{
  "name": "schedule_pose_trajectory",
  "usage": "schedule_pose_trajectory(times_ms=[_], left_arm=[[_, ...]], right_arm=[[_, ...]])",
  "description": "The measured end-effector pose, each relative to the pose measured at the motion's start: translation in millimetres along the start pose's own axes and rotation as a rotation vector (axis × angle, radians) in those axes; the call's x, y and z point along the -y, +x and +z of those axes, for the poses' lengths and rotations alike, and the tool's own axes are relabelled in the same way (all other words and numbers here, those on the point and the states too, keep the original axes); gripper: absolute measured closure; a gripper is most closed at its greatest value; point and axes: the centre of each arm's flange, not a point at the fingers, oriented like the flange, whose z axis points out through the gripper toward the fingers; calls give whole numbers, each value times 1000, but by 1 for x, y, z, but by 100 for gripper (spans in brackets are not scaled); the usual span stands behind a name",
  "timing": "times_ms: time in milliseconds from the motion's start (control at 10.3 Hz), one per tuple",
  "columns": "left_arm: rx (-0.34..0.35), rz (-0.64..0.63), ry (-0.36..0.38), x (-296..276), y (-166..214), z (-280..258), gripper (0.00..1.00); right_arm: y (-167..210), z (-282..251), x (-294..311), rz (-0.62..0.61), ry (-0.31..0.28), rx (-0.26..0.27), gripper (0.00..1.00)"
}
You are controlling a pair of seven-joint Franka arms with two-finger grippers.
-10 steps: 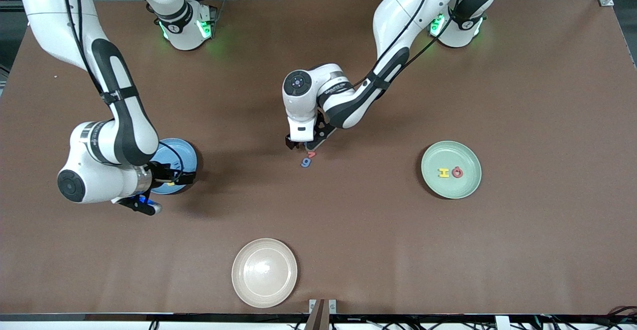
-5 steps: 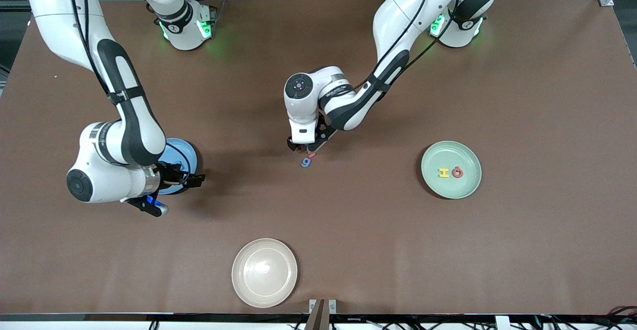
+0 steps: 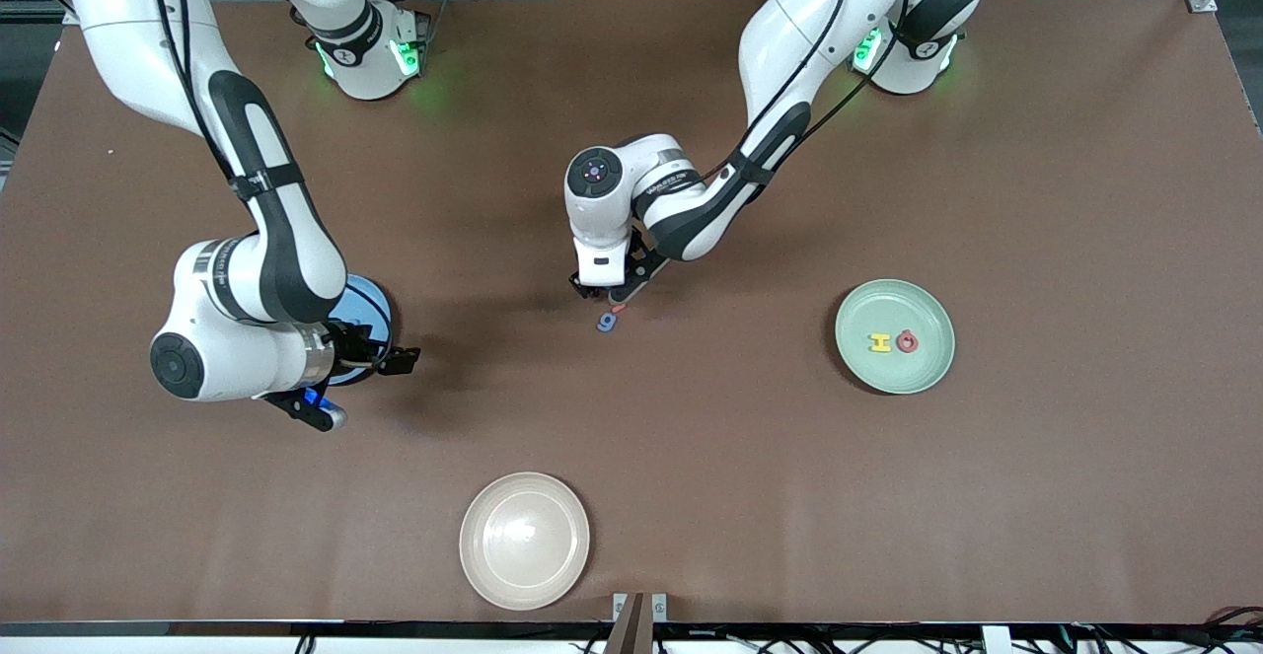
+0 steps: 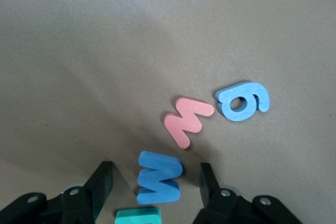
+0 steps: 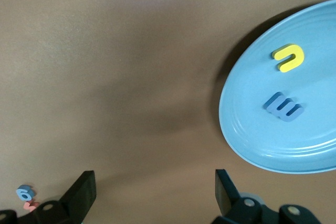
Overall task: Sort upper and lower case letters into plates
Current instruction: 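Grasp the blue M with the left gripper and lift it, then place the blue M on the green plate while the right gripper reaches the 6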
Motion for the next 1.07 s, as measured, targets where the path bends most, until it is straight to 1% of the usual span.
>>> schedule_pose_trajectory(times_ms=[97,194,291,388,485,680,777,874,971,1068], left_arm=[[0,3,-7,-2,1,-3,45],[0,9,-12,-4,4,-6,61],[-2,16,-18,-6,10,-7,65],[-2,26,-31,-11,23,-12,65],[-6,50,-52,-17,38,-24,65],[-29,95,-92,-26,61,-71,65],[-46,115,-96,-27,75,-96,65],[-68,150,-81,-26,93,-120,65],[-80,197,-49,-22,119,-138,65],[-72,246,-14,-15,152,-152,65]], right_arm=[[0,0,-1,1,-1,-1,0],[1,-1,-2,-3,-13,-8,0],[3,-1,-6,-14,-49,-25,0],[7,-5,-12,-24,-91,-50,0],[13,-12,-22,-28,-112,-69,0],[23,-42,-49,-31,-103,-78,0],[20,-64,-54,-34,-93,-93,0],[10,-88,-52,-43,-82,-115,0],[-2,-115,-48,-53,-76,-131,0],[-15,-140,-46,-62,-75,-136,0]])
